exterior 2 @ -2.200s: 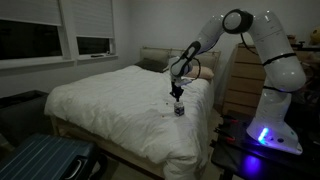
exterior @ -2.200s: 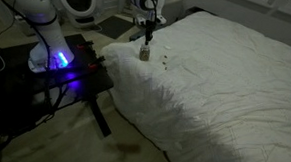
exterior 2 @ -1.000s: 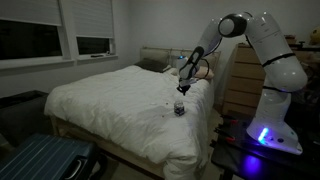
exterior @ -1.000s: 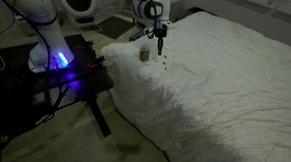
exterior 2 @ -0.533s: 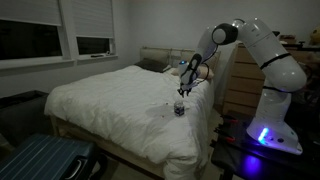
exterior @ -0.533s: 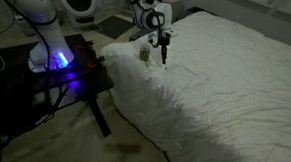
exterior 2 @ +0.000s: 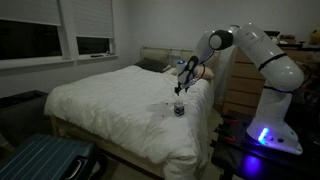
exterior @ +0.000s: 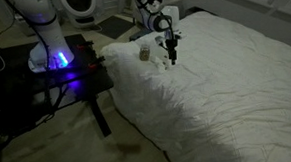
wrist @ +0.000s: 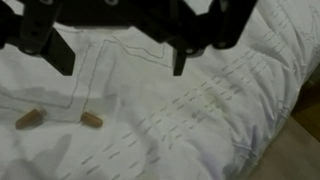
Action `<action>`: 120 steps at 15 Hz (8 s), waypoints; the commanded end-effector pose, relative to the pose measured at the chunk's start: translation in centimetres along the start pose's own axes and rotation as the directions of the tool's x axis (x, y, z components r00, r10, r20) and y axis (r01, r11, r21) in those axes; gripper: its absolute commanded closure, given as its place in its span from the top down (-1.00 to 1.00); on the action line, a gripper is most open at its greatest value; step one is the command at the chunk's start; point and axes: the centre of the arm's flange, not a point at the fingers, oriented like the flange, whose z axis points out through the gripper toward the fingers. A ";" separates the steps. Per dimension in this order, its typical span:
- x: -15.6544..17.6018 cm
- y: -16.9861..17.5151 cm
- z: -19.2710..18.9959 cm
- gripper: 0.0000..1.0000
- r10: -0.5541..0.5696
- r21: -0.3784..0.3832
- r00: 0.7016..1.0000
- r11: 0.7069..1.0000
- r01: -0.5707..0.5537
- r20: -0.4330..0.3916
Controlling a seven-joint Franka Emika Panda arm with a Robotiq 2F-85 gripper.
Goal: Put the objects on the bed in the jar
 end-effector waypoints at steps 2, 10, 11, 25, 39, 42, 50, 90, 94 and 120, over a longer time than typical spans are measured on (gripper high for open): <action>1.9 -2.8 2.3 1.00 -0.039 0.061 0.999 0.997 0.037 0.025; 1.1 -8.1 3.9 0.90 -0.059 0.116 0.994 0.992 0.048 0.094; 1.0 -8.4 4.0 0.79 -0.062 0.120 0.992 0.992 0.049 0.106; -0.2 -6.8 5.9 -0.11 -0.007 0.124 0.984 0.992 -0.016 0.180; 0.3 -6.9 3.7 -0.98 0.000 0.118 0.988 0.993 -0.019 0.156; 0.1 -6.8 1.1 -0.98 0.001 0.118 0.990 0.993 -0.018 0.139; -1.9 -11.2 -8.9 -0.98 -0.064 0.122 0.991 0.991 0.050 0.119; -8.9 -15.6 -8.8 -1.00 -0.100 -0.024 0.907 0.992 0.120 0.408; -8.9 -15.7 -9.0 -1.00 -0.099 -0.028 0.910 0.992 0.120 0.402; -3.2 -12.1 -7.2 0.56 0.473 0.062 0.879 0.881 -0.470 -0.054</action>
